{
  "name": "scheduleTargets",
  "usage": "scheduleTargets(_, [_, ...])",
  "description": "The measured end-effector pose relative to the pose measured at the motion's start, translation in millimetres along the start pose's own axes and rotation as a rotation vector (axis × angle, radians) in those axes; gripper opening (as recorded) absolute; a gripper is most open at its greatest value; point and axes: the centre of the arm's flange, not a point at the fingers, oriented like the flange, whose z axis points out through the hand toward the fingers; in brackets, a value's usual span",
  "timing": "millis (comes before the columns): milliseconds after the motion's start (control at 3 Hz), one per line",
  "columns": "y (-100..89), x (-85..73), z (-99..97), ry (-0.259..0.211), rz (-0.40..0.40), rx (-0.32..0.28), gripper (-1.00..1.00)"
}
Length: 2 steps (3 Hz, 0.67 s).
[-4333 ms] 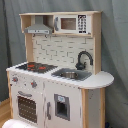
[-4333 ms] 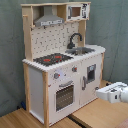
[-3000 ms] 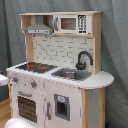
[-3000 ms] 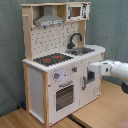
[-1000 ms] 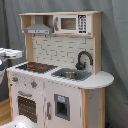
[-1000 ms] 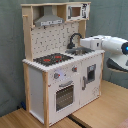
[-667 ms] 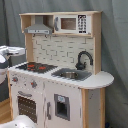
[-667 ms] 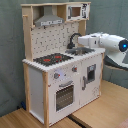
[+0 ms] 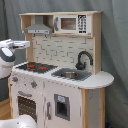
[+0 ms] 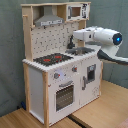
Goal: Play with the kitchen
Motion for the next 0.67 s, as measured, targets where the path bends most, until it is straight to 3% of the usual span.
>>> scheduleTargets(333, [10.7,-10.7,20.2,0.006,-0.002,-0.018,1.00])
scheduleTargets(667, [6.8,-24.1,43.9,0.015,0.003,-0.036,1.00])
